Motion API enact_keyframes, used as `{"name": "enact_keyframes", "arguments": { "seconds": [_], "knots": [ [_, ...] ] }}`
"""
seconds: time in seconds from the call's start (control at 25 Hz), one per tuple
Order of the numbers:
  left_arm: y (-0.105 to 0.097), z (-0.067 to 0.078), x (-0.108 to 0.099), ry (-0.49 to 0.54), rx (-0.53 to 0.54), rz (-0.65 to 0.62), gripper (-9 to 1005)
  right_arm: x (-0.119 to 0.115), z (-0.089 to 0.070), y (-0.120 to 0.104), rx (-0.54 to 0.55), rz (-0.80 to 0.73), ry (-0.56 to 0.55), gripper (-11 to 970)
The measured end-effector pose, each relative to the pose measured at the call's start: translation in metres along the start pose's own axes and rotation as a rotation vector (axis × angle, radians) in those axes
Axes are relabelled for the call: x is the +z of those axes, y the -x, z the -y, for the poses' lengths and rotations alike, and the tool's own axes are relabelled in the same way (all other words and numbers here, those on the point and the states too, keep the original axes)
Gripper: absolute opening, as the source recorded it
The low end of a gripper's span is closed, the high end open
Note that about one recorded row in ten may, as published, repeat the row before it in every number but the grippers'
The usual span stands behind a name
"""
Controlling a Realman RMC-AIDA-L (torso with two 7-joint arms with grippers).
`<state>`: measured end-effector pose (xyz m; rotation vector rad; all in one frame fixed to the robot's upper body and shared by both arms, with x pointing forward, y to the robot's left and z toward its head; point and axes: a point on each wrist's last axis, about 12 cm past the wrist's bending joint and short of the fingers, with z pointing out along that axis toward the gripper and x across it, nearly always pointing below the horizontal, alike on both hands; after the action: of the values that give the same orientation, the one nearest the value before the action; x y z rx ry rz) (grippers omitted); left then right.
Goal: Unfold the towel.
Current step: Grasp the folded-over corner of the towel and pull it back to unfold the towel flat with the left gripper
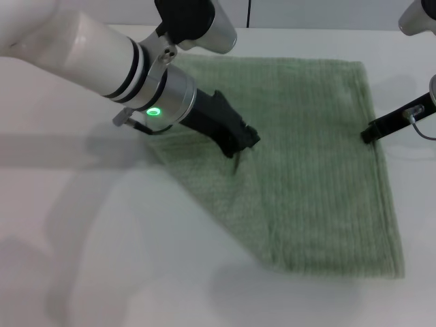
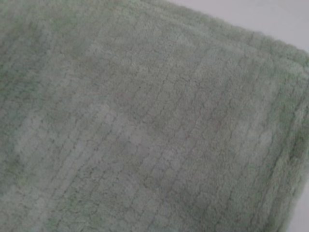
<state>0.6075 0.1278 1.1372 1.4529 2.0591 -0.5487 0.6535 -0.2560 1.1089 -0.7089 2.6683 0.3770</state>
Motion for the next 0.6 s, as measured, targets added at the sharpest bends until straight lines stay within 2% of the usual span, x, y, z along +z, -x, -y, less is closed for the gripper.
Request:
{"name": "enact_keyframes", "arguments": {
  "seconds": [0.24,0.6],
  "knots": [
    [-0.01,-0.001,-0.006,-0.013,-0.011,-0.046,47,0.0,0.0,0.0,-0.001,-0.001,-0.001,-2],
    [-0.023,0.001,-0.032,-0.016,-0.033,-0.051,47,-0.001,0.001,0.0,-0.003,-0.003,-0.004,-1]
  ]
}}
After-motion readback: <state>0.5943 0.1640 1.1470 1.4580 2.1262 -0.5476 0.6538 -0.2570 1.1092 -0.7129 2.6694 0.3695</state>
